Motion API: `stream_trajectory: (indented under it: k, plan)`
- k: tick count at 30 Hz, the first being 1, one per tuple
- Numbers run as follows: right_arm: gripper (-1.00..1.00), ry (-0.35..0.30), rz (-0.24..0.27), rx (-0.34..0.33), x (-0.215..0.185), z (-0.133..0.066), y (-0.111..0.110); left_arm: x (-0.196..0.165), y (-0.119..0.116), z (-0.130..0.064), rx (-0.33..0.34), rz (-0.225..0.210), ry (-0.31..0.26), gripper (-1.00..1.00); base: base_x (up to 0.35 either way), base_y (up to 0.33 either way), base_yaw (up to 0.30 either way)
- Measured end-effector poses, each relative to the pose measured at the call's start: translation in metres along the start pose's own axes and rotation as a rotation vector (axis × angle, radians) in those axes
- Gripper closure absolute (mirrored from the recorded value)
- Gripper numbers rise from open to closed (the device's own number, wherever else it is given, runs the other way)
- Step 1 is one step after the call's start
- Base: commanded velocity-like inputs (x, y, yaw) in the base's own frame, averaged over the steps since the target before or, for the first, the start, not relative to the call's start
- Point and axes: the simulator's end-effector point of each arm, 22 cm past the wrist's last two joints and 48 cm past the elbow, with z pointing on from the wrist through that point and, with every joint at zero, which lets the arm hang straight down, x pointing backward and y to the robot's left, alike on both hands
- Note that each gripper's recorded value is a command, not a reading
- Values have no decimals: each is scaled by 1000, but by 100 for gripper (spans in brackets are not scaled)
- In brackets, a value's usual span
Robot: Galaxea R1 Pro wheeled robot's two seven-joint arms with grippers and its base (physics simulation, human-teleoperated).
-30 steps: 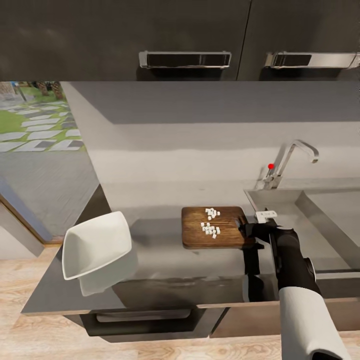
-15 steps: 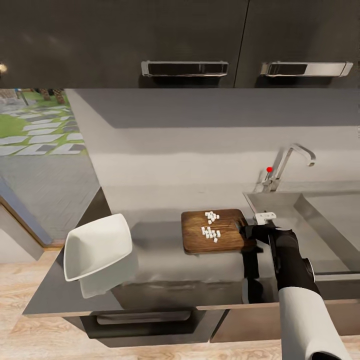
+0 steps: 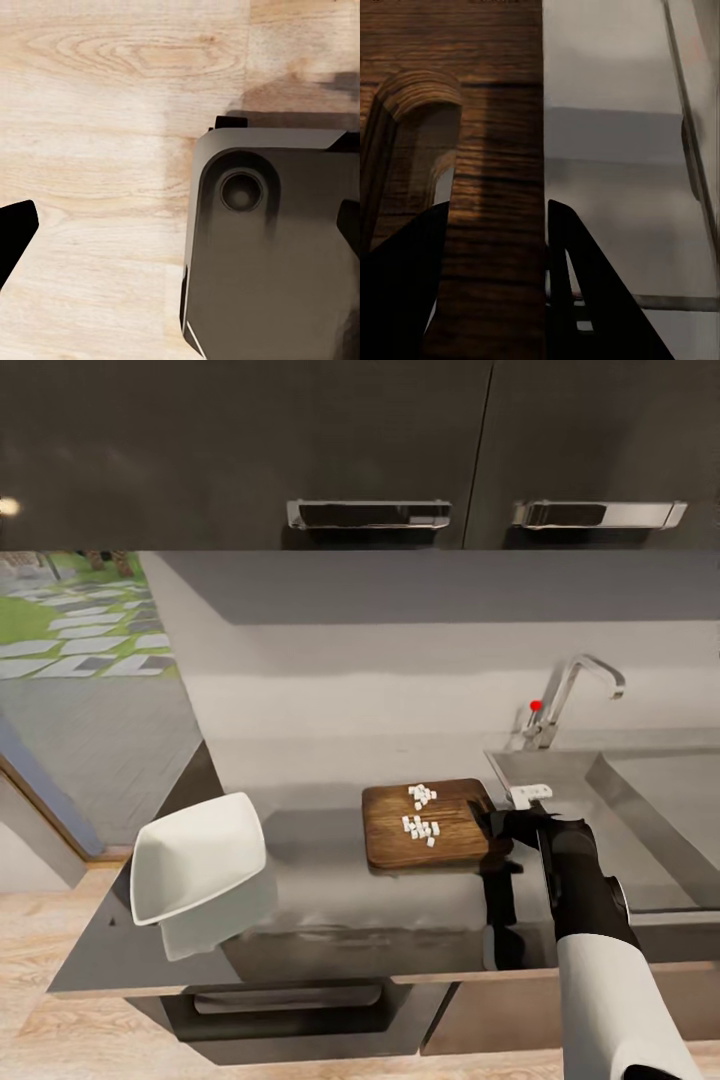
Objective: In the kitchen, take the Vidalia onion out of the sink, dice it on the chopping board with the paring knife, put the diced onion into the bowl on the countertop, then place both the paring knife and the chopping board into the sink.
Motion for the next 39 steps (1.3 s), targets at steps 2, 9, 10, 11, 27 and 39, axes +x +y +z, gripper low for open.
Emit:
stream_trajectory:
  k: [2, 9, 10, 11, 27, 39]
  plan:
    - [100, -3, -1, 1, -2, -1, 0, -1, 0, 0, 0, -1, -3, -100, 0, 0, 0]
    - [100, -14, -1, 1, -7, -6, 0, -5, 0, 0, 1, -2, -14, -100, 0, 0, 0]
    - [100, -15, -1, 1, -8, -6, 0, -6, 0, 0, 1, -3, -15, -100, 0, 0, 0]
    - [100, -17, -1, 1, -9, -7, 0, -7, 0, 0, 1, -3, -17, -100, 0, 0, 0]
    - [100, -42, 0, 3, -21, -18, -1, -17, -1, -1, 2, -7, -42, -100, 0, 0, 0]
    - [100, -61, -1, 5, -30, -26, -2, -24, -1, -1, 2, -10, -60, -100, 0, 47, 0]
